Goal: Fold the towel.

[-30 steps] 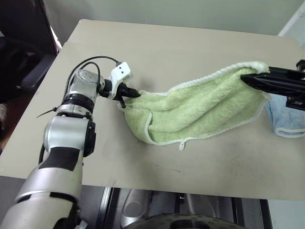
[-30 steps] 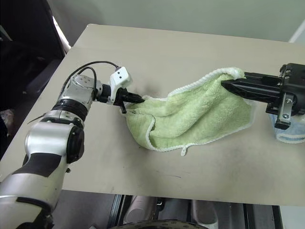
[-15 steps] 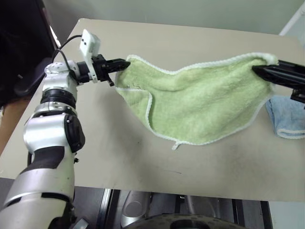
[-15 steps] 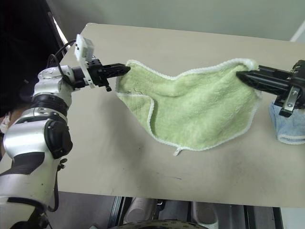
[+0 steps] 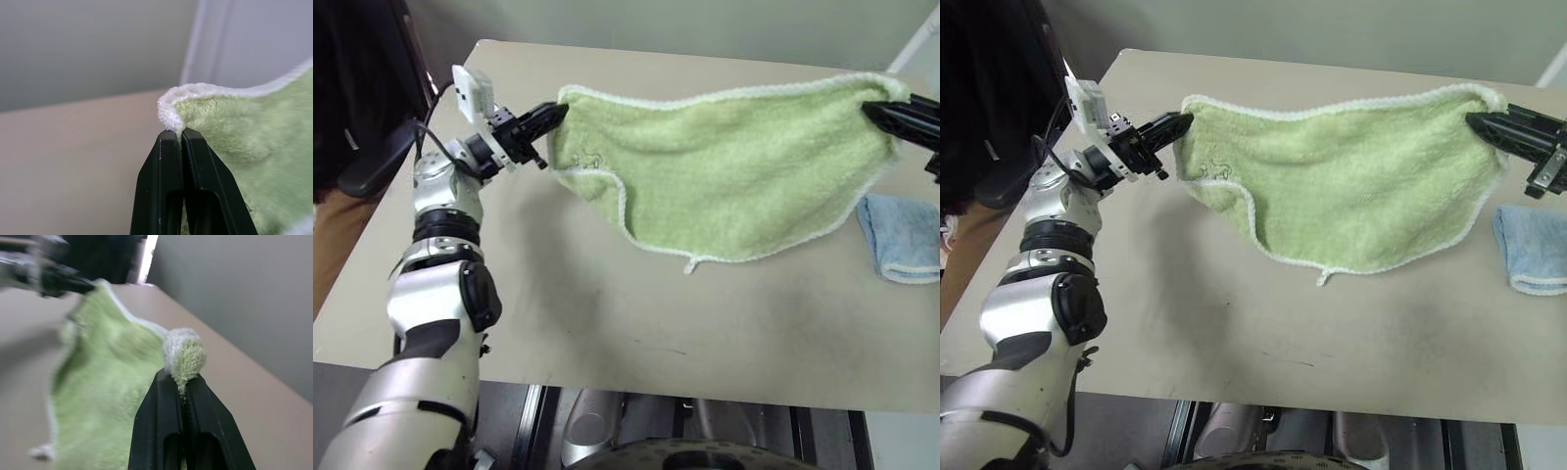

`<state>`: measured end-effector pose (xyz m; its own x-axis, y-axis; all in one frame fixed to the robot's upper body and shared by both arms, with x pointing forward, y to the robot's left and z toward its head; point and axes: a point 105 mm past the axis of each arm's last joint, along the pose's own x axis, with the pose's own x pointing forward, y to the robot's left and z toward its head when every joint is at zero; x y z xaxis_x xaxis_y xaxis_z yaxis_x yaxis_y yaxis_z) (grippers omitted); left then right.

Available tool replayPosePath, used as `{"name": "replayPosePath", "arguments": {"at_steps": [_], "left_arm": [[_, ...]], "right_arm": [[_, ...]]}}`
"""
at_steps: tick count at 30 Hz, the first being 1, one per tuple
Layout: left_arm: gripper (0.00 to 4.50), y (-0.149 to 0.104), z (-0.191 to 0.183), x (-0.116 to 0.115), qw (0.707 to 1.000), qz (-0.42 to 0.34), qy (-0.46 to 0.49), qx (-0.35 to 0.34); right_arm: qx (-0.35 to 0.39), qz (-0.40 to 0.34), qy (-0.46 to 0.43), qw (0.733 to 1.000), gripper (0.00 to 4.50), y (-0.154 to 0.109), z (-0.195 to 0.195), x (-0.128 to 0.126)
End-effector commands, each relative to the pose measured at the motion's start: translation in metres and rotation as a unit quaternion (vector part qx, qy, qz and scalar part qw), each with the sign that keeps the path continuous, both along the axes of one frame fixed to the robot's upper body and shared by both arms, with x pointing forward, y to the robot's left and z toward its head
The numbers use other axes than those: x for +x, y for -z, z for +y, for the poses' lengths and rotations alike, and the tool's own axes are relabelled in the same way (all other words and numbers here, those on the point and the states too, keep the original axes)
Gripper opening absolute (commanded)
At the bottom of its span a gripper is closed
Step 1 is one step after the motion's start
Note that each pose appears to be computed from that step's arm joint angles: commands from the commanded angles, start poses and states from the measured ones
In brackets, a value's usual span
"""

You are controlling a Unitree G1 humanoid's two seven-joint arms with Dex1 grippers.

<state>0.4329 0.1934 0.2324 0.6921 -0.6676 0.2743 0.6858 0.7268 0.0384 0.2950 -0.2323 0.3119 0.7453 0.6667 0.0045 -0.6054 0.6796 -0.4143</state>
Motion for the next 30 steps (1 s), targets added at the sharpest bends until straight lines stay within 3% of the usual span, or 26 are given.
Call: {"name": "replayPosePath", "arguments": {"at_steps": [1,4,8,10,13,17,21,26,30], "left_arm": [[0.05,-0.047,-0.001,0.014,0.992,-0.074,-0.09,-0.056],[0.05,-0.066,-0.007,0.018,0.983,-0.11,-0.129,-0.073],[0.05,-0.073,-0.016,0.019,0.983,-0.112,-0.118,-0.081],[0.05,-0.071,-0.018,0.019,0.981,-0.131,-0.139,-0.045],[0.05,-0.069,-0.015,0.018,0.978,-0.145,-0.151,-0.02],[0.05,-0.059,-0.011,0.008,0.979,-0.166,-0.118,0.019],[0.05,-0.037,0.0,-0.007,0.985,-0.161,-0.051,0.031],[0.05,-0.01,0.006,-0.031,0.988,-0.133,0.059,0.055],[0.05,0.005,0.009,-0.052,0.981,-0.106,0.133,0.089]], "right_arm": [[0.001,-0.067,0.055,0.996,0.0,-0.016,-0.01,0.024],[0.0,-0.095,0.096,0.991,0.0,-0.023,-0.017,0.046],[0.031,-0.14,0.143,0.979,0.0,-0.039,-0.029,0.066],[0.051,-0.167,0.16,0.972,0.0,-0.043,-0.037,0.074],[0.051,-0.144,0.145,0.978,0.0,-0.026,-0.038,0.078],[0.03,-0.101,0.067,0.992,0.0,-0.001,-0.024,0.057],[0.05,-0.057,0.009,0.997,0.0,0.024,-0.021,0.016],[0.019,0.046,0.0,0.999,0.0,0.075,-0.027,-0.022],[0.032,0.068,0.017,0.997,0.0,0.086,-0.032,-0.036]]}}
